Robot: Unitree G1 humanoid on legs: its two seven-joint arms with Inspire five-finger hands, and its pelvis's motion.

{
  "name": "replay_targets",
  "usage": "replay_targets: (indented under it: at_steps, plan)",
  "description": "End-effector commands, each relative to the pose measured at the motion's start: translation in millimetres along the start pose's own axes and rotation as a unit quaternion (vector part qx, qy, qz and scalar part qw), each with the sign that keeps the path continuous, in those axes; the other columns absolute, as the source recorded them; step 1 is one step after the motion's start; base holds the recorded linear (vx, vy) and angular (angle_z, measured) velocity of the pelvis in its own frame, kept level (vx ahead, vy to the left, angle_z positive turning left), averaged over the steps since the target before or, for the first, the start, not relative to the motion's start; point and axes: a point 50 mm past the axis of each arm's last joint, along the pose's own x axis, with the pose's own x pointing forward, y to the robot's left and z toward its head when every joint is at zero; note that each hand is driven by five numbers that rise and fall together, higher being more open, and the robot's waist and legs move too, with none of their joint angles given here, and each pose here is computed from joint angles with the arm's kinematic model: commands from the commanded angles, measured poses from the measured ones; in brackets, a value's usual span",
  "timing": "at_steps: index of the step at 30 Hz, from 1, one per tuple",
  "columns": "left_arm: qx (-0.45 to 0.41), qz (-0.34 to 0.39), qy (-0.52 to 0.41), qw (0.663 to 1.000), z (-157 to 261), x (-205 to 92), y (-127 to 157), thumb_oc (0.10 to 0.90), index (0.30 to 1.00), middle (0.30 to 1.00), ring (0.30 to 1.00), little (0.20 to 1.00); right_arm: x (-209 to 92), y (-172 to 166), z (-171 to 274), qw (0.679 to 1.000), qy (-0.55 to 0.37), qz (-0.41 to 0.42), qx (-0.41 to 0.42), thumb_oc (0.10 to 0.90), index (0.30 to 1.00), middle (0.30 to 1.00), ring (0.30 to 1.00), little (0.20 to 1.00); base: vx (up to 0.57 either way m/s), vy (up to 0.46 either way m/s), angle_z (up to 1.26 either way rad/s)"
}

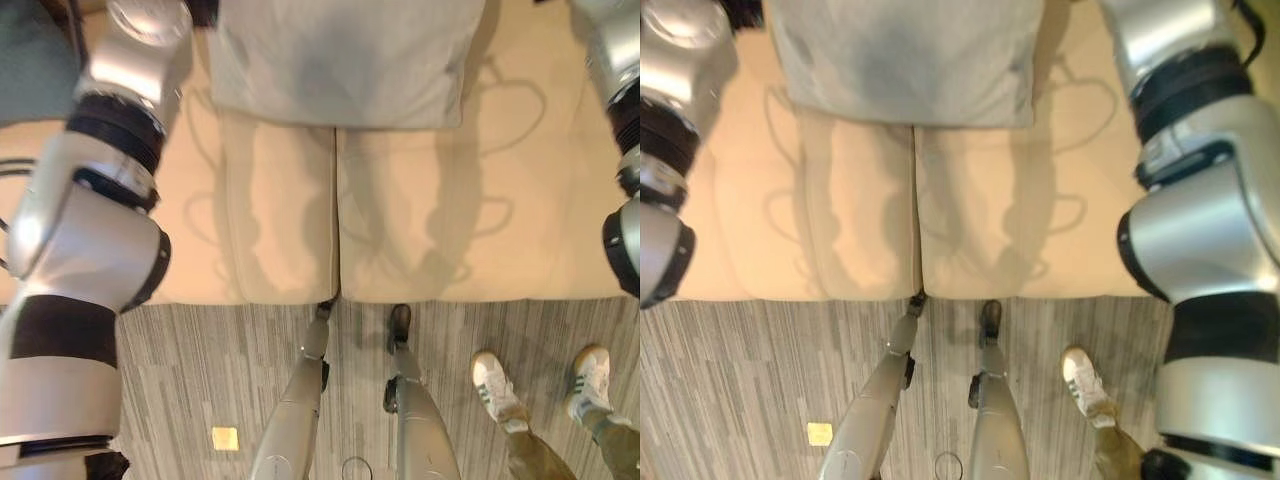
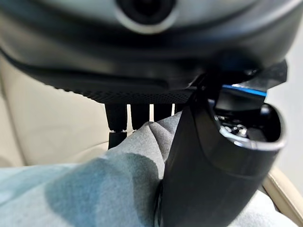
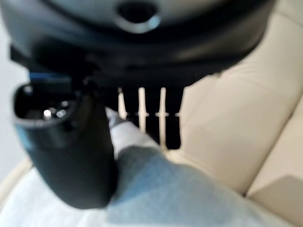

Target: Pick up all the scattered cushions and arrange them neatly on the sofa.

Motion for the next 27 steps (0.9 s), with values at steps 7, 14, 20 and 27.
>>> replay_targets:
  at_steps: [7,14,20,27]
  plan:
    - [-0.011,0.084,-0.17,0.982,81.9,13.5,57.0,0.4,0.3,0.3,0.3,0.3,8.5,-15.7,48.6,0.995,-0.097,-0.036,0.01,0.4,0.3,0.3,0.3,0.3,-0.01,-0.008,0.16]
    - [0.01,0.069,-0.114,0.991,59.9,16.6,59.7,0.8,0.9,0.9,0.9,0.9,8.2,-14.7,27.9,0.998,-0.055,-0.022,-0.022,0.8,0.9,0.9,0.9,0.9,-0.02,-0.008,0.08]
    - [-0.008,0.077,-0.066,0.995,41.3,17.7,79.5,0.8,0.9,0.9,0.9,0.9,7.2,-18.8,7.7,0.997,-0.011,-0.01,-0.07,0.8,0.9,0.9,0.9,0.9,0.0,-0.002,0.02]
    - [0.048,0.084,-0.017,0.995,25.9,17.6,97.8,0.8,0.9,0.9,0.9,0.9,4.0,-25.5,-15.8,0.991,0.039,-0.004,-0.125,0.8,0.9,0.9,0.9,0.9,-0.02,0.007,-0.07]
